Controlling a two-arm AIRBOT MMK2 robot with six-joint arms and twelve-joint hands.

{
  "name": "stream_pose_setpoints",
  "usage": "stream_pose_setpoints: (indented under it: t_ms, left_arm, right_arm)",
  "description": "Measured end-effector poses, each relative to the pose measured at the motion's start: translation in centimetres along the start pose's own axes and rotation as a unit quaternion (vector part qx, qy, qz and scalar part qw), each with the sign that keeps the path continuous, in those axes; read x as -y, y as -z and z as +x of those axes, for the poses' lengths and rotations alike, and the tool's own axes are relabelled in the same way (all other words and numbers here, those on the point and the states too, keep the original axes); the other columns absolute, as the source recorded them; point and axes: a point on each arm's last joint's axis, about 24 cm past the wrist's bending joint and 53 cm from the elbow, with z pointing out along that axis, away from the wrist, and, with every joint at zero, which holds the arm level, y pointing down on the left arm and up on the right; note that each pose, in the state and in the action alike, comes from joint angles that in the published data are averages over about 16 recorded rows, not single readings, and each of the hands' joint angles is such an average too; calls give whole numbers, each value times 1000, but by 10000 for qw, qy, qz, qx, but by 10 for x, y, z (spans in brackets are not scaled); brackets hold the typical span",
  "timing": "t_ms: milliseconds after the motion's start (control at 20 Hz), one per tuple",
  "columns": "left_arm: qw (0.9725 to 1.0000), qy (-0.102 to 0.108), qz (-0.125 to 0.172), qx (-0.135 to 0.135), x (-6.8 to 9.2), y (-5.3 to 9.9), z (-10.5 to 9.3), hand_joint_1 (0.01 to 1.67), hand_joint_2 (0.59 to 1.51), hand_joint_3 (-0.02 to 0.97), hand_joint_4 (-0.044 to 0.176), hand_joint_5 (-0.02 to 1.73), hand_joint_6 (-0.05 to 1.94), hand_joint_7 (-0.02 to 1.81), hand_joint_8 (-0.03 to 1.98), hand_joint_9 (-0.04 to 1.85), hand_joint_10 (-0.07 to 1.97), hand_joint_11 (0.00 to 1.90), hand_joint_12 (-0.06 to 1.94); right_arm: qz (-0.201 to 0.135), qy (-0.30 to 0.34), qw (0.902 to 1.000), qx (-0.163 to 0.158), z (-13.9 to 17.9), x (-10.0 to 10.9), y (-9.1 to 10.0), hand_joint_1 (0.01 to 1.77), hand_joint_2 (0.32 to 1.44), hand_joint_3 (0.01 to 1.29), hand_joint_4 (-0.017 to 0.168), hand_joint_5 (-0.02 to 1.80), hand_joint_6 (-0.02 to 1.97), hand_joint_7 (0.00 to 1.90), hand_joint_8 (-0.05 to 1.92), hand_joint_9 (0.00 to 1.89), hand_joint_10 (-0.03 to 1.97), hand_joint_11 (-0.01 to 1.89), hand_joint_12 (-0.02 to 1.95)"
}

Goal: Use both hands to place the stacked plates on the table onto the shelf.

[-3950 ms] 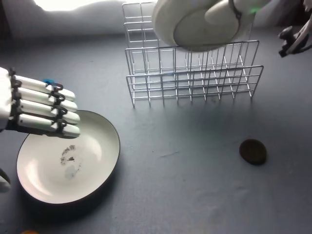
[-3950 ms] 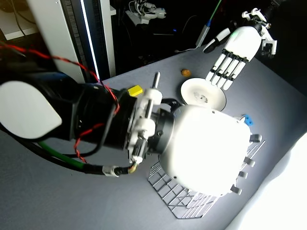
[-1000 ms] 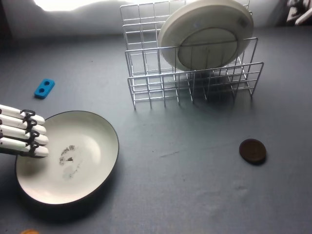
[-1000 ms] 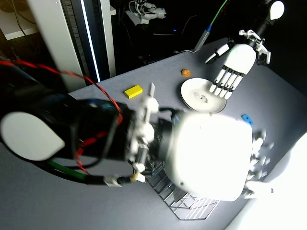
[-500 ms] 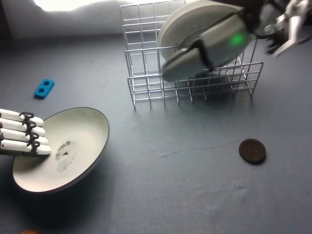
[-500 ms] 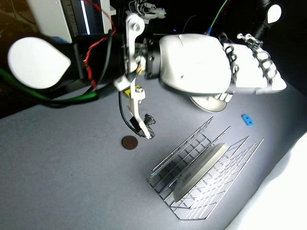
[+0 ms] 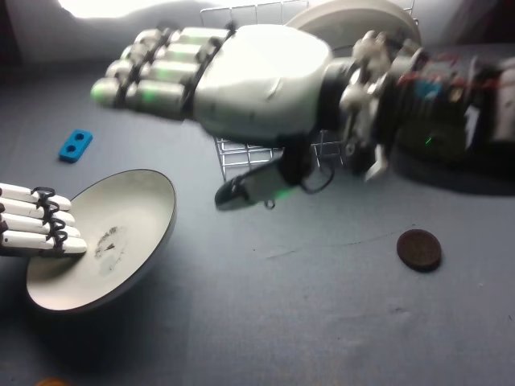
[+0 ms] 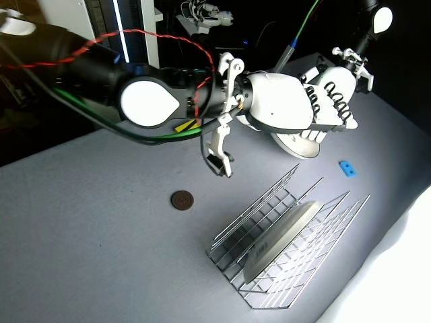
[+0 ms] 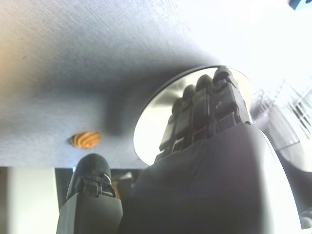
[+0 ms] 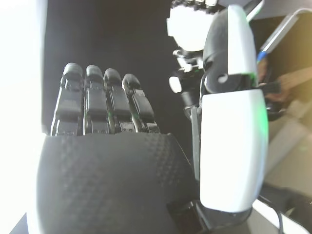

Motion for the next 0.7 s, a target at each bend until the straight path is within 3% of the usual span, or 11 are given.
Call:
stream_pose_setpoints:
  t_ms: [200,700]
  left_arm:
    - [10000,85,-10,-25,0,-1,3,17,1133,14,-11,9,-33,32,-1,22,7,12,-30]
    - [9999,165,-13,-41,-1,-2,5,16,1125,14,-11,0,-35,29,-1,20,7,12,-28]
  right_arm:
    - [55,-10,9997,-237,33,2,-16,1167,932,10,1,20,21,17,4,16,19,21,105]
    - [105,-317,9976,-613,89,0,-48,1236,980,11,0,20,21,21,4,19,18,18,360]
